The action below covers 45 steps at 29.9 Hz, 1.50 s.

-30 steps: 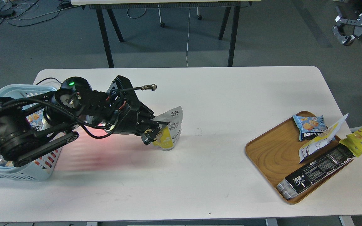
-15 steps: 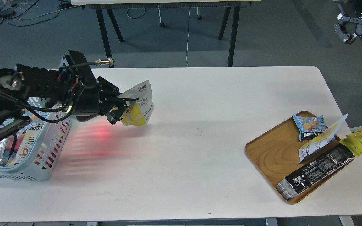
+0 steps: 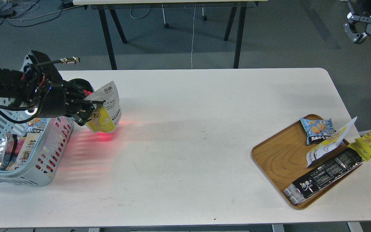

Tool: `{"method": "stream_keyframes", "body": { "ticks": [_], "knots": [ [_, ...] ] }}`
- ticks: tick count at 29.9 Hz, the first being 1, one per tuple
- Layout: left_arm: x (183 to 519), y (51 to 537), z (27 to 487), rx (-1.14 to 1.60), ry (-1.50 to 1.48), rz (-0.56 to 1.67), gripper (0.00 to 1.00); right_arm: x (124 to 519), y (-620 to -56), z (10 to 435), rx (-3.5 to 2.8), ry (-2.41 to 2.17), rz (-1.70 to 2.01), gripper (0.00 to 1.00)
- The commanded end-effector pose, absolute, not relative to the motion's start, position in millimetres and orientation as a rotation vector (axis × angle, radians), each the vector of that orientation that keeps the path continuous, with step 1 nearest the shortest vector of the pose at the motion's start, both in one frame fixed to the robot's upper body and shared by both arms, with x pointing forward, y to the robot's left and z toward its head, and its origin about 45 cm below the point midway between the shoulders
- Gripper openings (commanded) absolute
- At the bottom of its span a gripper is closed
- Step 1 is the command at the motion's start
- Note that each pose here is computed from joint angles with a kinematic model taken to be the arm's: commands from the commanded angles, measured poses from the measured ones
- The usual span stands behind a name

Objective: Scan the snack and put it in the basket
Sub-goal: 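Carry the bag over the red-lit scanner with the left gripper, then lower the bag into the blue basket and release it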

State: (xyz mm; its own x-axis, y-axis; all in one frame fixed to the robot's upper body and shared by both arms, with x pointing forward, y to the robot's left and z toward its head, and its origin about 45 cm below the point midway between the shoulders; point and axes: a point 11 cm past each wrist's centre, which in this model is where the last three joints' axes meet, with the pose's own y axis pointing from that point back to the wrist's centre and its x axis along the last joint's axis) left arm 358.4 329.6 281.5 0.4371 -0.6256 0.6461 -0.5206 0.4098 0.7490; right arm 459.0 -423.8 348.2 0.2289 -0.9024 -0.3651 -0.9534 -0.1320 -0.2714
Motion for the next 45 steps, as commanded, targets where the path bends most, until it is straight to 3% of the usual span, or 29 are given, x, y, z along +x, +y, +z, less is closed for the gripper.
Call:
{"method": "stream_keyframes", "body": {
  "ticks": [1,14,22,27,33,39,45],
  "knots": [
    [358.8,330.0,281.8,1.231,-1.201,-0.090,0.00,459.2,-423.3,347.8,-2.067,1.704,0.156,0.97],
    [357.9,323.5,284.1,1.215,-1.217,-0.095,0.01,459.5,-425.0,353.1,-2.051,1.694,0.147,0.97],
    [365.6,317.6,353.6,1.173,-1.380,0.023,0.01,460.0,-424.6,353.5,-2.050,1.694,0.147,0.97],
    [369.5,344.4,403.0,1.235,-1.448,0.150,0.01,460.8,-423.4,355.3,-2.050,1.688,0.144,0.97],
    [352.8,408.0,428.1,1.443,-1.392,0.194,0.02,461.0,-423.5,355.7,-2.052,1.688,0.143,0.97],
    [333.9,460.2,410.2,1.599,-1.241,0.157,0.02,461.2,-422.4,355.8,-2.052,1.684,0.144,0.97],
    [314.9,475.6,370.2,1.610,-1.198,0.047,0.02,461.0,-423.1,356.1,-2.051,1.685,0.143,0.97]
  ]
}}
